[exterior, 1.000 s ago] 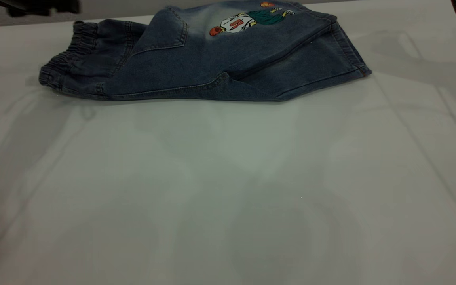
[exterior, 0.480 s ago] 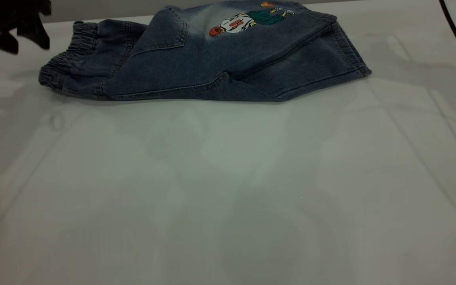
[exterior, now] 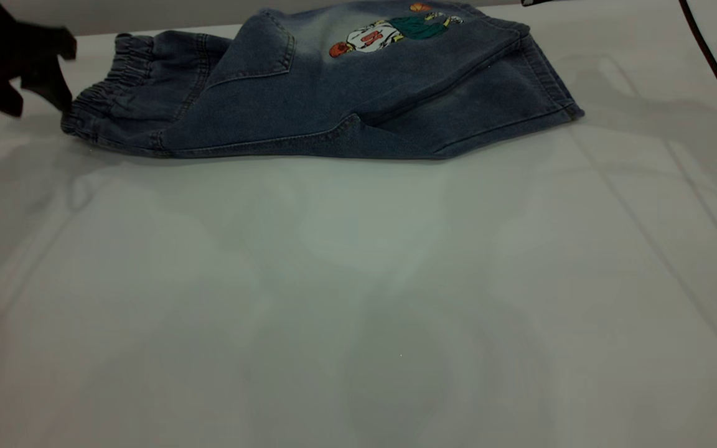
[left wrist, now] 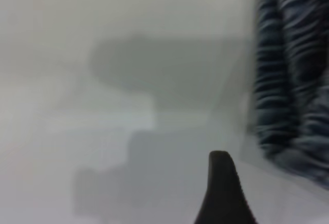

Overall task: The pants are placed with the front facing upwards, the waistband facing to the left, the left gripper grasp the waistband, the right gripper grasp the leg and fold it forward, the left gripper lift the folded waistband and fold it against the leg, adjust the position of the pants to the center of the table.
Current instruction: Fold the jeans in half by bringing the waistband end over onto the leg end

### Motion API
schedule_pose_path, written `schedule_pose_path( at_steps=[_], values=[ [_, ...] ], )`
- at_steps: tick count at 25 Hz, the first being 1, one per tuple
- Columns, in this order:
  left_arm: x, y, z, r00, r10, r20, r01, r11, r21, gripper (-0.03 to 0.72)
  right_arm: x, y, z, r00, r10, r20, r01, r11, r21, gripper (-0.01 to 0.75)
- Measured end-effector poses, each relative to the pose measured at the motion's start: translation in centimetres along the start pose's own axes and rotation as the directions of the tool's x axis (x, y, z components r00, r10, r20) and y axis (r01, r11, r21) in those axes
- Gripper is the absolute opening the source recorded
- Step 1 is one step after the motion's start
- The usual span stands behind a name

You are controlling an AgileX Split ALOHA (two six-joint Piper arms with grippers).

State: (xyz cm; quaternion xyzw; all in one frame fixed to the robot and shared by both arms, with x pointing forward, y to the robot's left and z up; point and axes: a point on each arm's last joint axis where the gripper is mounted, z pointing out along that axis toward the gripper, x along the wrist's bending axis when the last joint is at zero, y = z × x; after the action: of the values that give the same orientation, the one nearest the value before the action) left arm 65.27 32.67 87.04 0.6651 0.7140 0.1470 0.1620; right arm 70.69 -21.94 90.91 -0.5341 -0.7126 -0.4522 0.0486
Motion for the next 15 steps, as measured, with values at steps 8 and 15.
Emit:
schedule_pose_path(
  at_steps=[8,15],
  values=[
    [0.0,-0.6,2.1,0.999,-0.042,0.005,0.042,0.999,-0.018,0.436,0.0,0.0,0.0,1.000,-0.002,0.002,0.002,1.000,-0.001,0.574],
    [-0.5,-0.6,3.2,0.994,-0.104,0.019,0.105,0.992,-0.066,0.436,-0.1,0.0,0.0,1.000,-0.002,0.006,0.002,1.000,-0.003,0.574]
  ],
)
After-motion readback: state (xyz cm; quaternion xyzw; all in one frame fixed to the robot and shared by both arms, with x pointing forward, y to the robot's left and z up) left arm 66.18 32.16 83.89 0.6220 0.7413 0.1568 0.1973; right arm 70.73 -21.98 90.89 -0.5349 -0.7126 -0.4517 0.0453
